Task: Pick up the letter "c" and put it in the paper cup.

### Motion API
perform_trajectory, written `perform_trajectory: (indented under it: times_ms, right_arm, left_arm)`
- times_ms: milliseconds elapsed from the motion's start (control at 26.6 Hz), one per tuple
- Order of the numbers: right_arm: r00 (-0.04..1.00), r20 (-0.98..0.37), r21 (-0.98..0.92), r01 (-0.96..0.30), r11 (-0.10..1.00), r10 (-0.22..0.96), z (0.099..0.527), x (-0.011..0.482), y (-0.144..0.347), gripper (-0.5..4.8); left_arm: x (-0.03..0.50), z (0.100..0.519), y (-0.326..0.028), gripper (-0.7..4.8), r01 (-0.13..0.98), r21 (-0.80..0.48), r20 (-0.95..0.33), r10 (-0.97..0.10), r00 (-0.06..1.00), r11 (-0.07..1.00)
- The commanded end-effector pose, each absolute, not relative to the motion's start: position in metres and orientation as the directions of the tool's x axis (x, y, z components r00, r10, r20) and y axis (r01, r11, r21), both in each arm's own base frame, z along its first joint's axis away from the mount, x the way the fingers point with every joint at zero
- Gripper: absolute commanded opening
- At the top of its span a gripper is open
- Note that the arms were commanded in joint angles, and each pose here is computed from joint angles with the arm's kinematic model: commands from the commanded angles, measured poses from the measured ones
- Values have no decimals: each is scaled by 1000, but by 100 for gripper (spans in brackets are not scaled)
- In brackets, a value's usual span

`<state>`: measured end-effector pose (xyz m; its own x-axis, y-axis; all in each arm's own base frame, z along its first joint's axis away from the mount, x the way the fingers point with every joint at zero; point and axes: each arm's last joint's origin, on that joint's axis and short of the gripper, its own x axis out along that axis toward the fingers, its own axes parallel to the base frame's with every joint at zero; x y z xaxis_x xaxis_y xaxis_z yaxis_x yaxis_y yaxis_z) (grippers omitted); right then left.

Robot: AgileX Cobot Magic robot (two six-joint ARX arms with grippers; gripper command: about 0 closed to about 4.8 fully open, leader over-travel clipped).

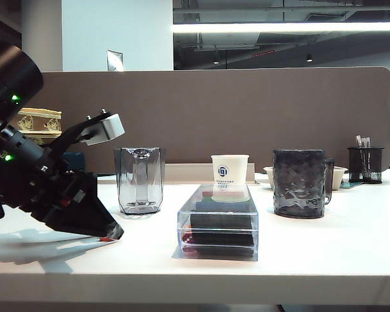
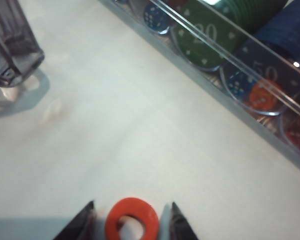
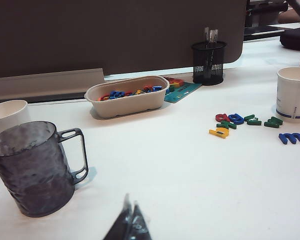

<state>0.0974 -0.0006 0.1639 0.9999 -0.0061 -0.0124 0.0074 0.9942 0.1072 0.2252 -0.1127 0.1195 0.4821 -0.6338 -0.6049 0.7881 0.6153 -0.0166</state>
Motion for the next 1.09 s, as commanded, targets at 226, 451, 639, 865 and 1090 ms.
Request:
perform_trajectory:
  times_ms: [226, 451, 639, 865, 1090]
  right_arm:
    - [1000, -7, 108, 5, 994, -5, 163, 98, -1, -1]
    - [1000, -7, 108, 5, 994, -5, 163, 98, -1, -1]
    - [1000, -7, 108, 5, 994, -5, 163, 98, -1, -1]
    - [1000, -7, 108, 5, 994, -5, 163, 98, -1, -1]
    - [1000, -7, 108, 5, 994, -5, 163, 98, -1, -1]
  left_arm:
    - [225, 118, -113, 92, 789, -22, -612, -632, 474, 614]
    - [225, 118, -113, 88, 789, -22, -613, -632, 475, 614]
    - [225, 118, -113, 88, 789, -22, -612, -633, 474, 614]
    - [228, 122, -114, 88, 790, -15, -600, -637, 484, 614]
    - [238, 133, -119, 88, 781, -14, -567, -648, 509, 625]
